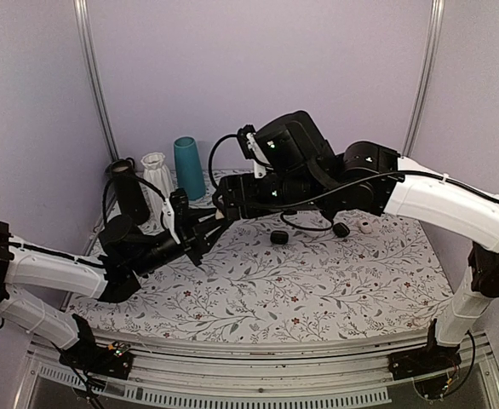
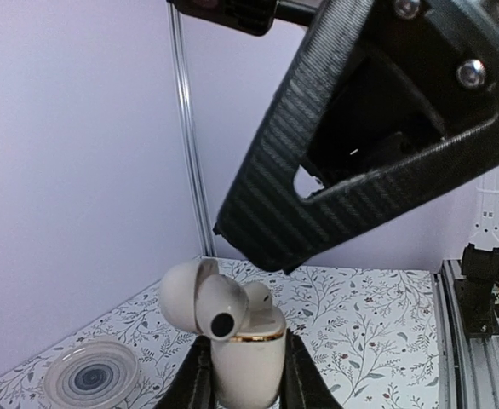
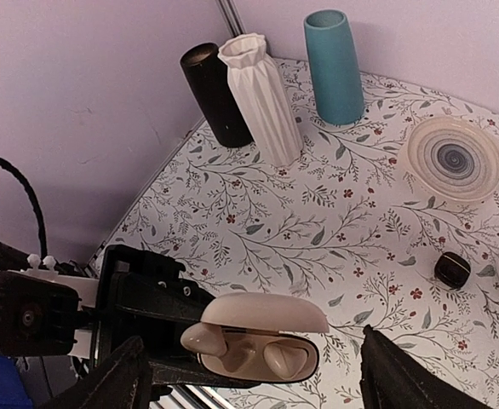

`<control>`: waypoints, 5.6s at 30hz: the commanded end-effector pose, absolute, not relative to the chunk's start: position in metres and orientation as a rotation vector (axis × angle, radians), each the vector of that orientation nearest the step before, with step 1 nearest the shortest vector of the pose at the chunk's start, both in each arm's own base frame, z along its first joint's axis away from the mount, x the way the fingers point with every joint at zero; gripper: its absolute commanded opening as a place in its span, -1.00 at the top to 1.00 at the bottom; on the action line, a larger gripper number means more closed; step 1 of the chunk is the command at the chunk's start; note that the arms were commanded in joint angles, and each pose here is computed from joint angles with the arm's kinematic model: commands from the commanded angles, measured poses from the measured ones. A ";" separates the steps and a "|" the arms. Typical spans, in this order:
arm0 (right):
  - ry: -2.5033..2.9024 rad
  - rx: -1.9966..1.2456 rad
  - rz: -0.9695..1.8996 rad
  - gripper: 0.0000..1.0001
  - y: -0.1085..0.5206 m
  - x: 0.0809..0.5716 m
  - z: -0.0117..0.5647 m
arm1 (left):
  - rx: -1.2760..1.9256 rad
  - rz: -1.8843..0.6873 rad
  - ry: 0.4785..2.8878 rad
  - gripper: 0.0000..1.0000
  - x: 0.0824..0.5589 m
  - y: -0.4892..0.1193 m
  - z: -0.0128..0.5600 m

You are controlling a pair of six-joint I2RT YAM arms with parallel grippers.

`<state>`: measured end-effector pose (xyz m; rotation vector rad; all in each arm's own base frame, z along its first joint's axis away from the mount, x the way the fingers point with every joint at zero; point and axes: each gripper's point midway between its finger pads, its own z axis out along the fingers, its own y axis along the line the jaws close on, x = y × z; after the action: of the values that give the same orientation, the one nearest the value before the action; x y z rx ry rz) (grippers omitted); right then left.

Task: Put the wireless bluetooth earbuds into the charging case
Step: Adjust the left earbud in the left side groove of the charging case.

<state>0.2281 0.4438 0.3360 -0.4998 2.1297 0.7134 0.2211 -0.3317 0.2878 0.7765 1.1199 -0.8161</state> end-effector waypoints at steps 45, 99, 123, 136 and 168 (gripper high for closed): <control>2.214 -0.418 0.645 -0.76 0.430 0.250 0.307 | 0.745 -0.790 1.116 1.00 0.226 -0.338 0.295; 2.230 -0.379 0.645 -0.77 0.407 0.245 0.296 | 0.757 -0.879 1.064 1.00 0.213 -0.334 0.302; 2.221 -0.386 0.711 -0.77 0.402 0.241 0.300 | 0.787 -0.962 1.030 1.00 0.204 -0.335 0.306; 2.039 -0.526 0.878 -0.79 0.399 0.220 0.330 | 0.798 -1.013 1.042 1.00 0.203 -0.339 0.307; 1.892 -0.722 0.964 -0.98 0.420 0.205 0.334 | 0.860 -1.118 1.039 1.00 0.193 -0.349 0.313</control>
<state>0.2029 0.4167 0.3342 -0.7134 1.8984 0.9678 0.1930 -0.3493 0.3012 0.8627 1.0696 -1.1067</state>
